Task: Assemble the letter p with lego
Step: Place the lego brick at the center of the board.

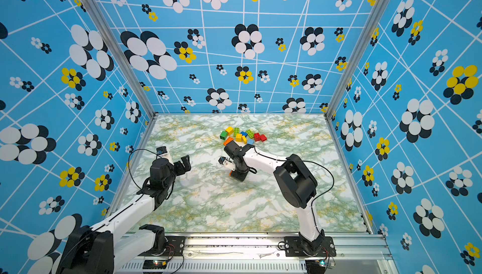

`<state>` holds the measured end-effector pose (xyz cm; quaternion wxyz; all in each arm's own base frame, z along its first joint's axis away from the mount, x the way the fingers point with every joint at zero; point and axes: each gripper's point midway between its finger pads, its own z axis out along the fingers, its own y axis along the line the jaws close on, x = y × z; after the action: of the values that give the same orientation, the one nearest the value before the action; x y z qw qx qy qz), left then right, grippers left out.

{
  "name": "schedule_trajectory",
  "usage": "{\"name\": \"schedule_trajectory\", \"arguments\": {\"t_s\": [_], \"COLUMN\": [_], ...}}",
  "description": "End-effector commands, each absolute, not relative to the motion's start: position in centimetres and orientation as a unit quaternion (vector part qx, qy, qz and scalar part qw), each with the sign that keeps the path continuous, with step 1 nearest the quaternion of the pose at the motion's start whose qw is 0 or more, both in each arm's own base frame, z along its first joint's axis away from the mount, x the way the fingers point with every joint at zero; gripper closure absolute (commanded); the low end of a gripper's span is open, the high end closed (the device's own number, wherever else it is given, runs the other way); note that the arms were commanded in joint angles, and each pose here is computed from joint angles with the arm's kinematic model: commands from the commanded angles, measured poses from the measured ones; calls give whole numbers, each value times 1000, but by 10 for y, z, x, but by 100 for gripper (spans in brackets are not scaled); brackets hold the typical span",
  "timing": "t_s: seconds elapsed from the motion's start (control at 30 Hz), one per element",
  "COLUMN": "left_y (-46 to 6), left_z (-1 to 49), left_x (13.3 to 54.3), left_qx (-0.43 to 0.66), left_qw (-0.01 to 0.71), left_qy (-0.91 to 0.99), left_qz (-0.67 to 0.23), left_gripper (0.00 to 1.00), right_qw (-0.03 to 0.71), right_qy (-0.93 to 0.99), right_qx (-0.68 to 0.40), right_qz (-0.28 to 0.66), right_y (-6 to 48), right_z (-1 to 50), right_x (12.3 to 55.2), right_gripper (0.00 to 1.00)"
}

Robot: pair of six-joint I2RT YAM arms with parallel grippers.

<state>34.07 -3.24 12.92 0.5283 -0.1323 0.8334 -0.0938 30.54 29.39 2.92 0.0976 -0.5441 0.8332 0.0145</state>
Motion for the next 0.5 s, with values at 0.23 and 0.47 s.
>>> {"name": "schedule_trajectory", "arguments": {"t_s": [0.23, 0.47], "left_y": [-33, -33], "left_z": [139, 140], "left_x": [344, 343], "left_qx": [-135, -136], "left_qw": [531, 533], "left_qy": [830, 829], "left_qz": [-99, -100], "left_gripper": [1, 1], "right_qw": [105, 121], "right_qy": [839, 847], "right_qx": [-531, -514], "right_qz": [-49, -62], "right_y": [271, 258], "right_z": [17, 26], "right_x": [323, 333], "right_gripper": [54, 47]}}
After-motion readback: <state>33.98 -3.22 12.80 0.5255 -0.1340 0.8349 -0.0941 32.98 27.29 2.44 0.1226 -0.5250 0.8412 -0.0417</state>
